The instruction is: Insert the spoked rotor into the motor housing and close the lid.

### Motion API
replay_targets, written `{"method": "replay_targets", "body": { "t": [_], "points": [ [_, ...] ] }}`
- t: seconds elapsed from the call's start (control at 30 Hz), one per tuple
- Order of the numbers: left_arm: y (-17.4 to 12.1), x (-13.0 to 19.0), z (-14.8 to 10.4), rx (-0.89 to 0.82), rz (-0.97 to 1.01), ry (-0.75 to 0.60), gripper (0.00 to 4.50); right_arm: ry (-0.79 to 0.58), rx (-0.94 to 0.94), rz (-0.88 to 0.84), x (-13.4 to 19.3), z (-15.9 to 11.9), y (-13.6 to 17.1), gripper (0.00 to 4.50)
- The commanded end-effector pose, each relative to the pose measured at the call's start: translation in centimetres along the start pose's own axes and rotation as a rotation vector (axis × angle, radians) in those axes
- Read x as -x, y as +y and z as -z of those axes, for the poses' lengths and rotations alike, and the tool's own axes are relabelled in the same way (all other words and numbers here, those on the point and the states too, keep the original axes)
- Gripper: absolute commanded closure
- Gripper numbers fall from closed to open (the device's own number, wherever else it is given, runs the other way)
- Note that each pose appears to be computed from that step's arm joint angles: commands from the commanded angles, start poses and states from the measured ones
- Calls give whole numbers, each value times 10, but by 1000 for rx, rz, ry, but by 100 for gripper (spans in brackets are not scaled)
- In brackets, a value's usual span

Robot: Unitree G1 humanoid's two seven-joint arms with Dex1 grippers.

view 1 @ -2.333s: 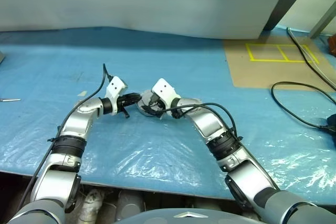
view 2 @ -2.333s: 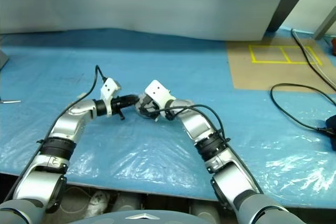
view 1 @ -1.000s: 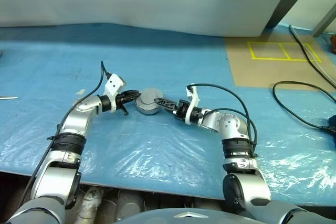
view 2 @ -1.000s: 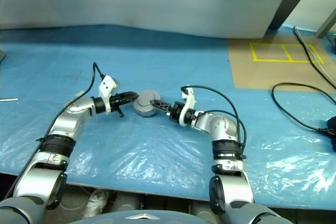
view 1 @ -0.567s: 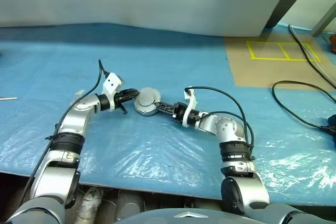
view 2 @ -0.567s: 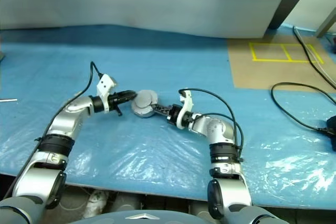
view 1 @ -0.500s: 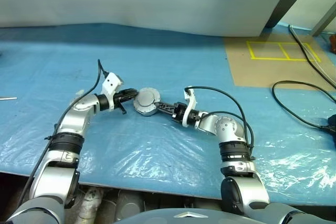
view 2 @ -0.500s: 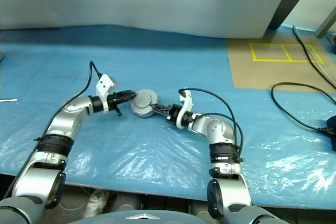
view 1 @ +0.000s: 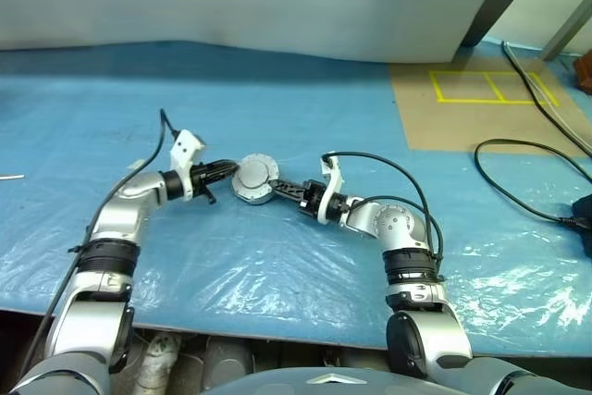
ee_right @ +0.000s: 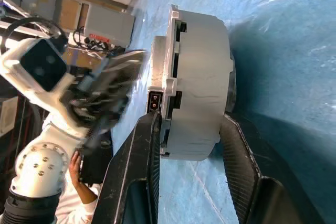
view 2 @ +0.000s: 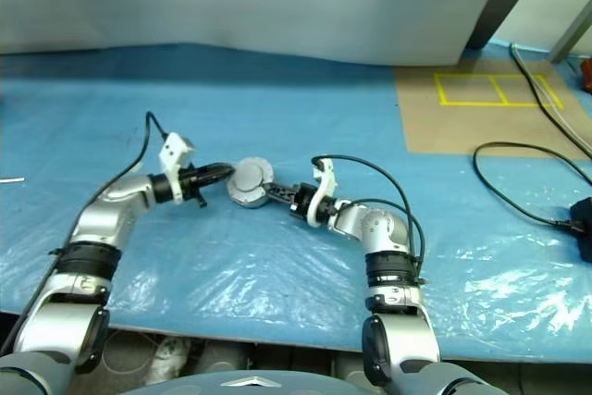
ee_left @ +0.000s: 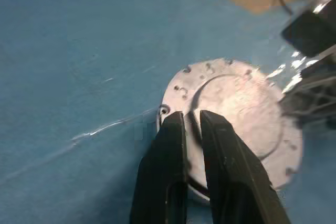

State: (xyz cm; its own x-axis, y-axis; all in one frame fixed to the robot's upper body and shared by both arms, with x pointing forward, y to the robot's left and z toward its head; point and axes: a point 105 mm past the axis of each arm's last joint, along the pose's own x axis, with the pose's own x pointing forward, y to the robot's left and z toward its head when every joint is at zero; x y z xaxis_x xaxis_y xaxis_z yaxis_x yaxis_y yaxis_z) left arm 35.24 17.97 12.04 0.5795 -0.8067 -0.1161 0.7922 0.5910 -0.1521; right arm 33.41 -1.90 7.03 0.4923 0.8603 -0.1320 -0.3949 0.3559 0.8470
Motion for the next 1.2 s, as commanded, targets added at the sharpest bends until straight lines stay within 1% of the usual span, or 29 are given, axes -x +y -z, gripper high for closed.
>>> {"method": "replay_targets", "body": {
  "t": [0.03,0.17,0.3,0.33,0.4,0.43,0.47,0.5,0.53,0.63,0.73,0.83,1.07,1.2],
  "points": [
    [-1,24,-39,8,22,-95,398,-44,-34,-2,11,-12,-2,319],
    [3,35,-36,70,-1,-97,398,-108,-75,-97,23,-26,14,319],
    [0,32,-30,216,-7,-140,398,-151,-54,-247,36,-36,51,319],
    [-1,30,-31,262,-4,-174,380,-156,-39,-270,40,-38,59,319],
    [-5,25,-34,336,18,-219,339,-162,-19,-290,44,-39,69,319],
    [-10,23,-35,368,46,-230,309,-164,-9,-298,46,-40,74,319],
    [-16,20,-33,391,73,-223,276,-166,-4,-304,47,-41,77,319],
    [-24,19,-30,401,116,-208,234,-170,2,-313,48,-42,81,319],
    [-30,18,-28,412,143,-201,207,-172,7,-318,49,-43,84,319],
    [-34,17,-32,475,164,-250,104,-178,18,-327,50,-45,90,319],
    [-43,15,-36,502,208,-269,2,-174,22,-327,49,-45,92,319],
    [-47,8,-41,518,226,-295,2,-164,22,-327,49,-44,93,319],
    [-56,-22,-38,599,244,-273,2,-145,30,-322,47,-44,93,319],
    [-63,-42,-38,632,247,-310,2,-141,37,-309,47,-45,92,319]
  ]
}}
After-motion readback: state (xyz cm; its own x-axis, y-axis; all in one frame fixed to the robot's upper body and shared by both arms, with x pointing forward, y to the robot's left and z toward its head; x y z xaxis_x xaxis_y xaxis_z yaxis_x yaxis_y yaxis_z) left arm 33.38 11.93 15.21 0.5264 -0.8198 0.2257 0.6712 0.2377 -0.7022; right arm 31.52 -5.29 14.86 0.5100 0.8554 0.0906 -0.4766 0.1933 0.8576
